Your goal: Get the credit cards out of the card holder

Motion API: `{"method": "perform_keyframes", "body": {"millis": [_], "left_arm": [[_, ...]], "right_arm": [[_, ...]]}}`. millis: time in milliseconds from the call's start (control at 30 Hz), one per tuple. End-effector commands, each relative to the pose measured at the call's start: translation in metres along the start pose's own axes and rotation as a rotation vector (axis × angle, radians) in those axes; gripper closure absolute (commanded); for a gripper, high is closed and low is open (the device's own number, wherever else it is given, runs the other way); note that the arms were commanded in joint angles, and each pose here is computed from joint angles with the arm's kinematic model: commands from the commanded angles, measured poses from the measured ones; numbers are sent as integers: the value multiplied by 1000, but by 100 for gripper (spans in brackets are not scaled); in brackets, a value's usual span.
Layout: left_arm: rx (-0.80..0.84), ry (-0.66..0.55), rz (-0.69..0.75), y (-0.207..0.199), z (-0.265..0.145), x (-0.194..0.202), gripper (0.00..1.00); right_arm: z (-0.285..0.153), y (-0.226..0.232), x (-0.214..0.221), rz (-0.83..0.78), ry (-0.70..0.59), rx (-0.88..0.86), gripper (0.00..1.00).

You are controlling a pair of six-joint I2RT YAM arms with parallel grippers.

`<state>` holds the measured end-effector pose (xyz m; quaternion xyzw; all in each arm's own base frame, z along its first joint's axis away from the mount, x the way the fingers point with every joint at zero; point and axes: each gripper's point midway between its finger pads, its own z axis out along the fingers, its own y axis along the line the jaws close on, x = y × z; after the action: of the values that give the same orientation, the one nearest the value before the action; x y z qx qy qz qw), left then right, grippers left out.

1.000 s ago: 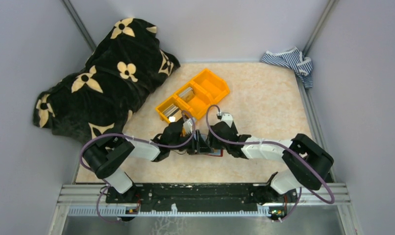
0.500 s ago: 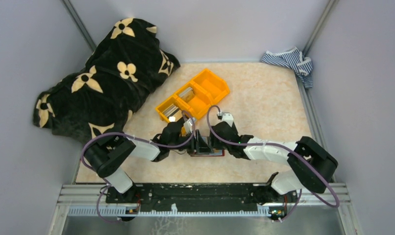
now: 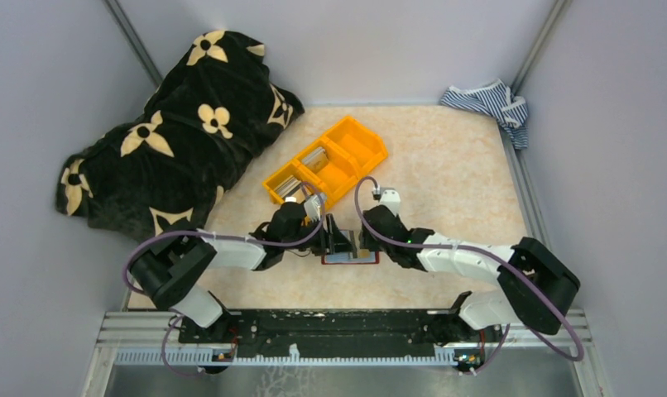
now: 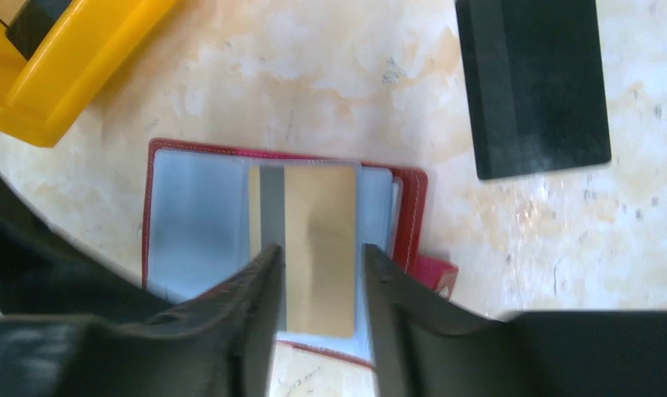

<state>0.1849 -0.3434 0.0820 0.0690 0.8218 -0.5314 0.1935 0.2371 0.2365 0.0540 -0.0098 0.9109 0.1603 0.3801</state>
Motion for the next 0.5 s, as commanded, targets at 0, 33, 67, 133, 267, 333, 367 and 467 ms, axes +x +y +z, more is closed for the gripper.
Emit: {"method": "perform_keyframes", "body": {"millis": [0,33,67,133,267,333,367,467], "left_arm": [[-272,-120,-47,69,-3,-22,41],[-273,-118,-49,69,-1,-23,41],[-273,-117,-51,69,0,-23,41],[-280,-123,-50,70,0,-24,42],[-320,-143,-36,75,-7,-27,43],[-334,-155,-30,76,-11,-29,43],[-337,-160,-28,76,-12,-30,43],[-324,-167,-28,73,-11,-33,43]], "right_arm": [[-15,-12,1,-25,8,44,71],[-15,-16,1,-22,9,59,79],[-14,-20,1,-20,11,71,86],[-13,-26,2,-19,17,91,98],[-8,-31,12,-33,49,98,100],[-5,-30,18,-35,70,87,100],[-3,-29,21,-35,77,82,100],[1,-29,29,-34,96,72,100]]}}
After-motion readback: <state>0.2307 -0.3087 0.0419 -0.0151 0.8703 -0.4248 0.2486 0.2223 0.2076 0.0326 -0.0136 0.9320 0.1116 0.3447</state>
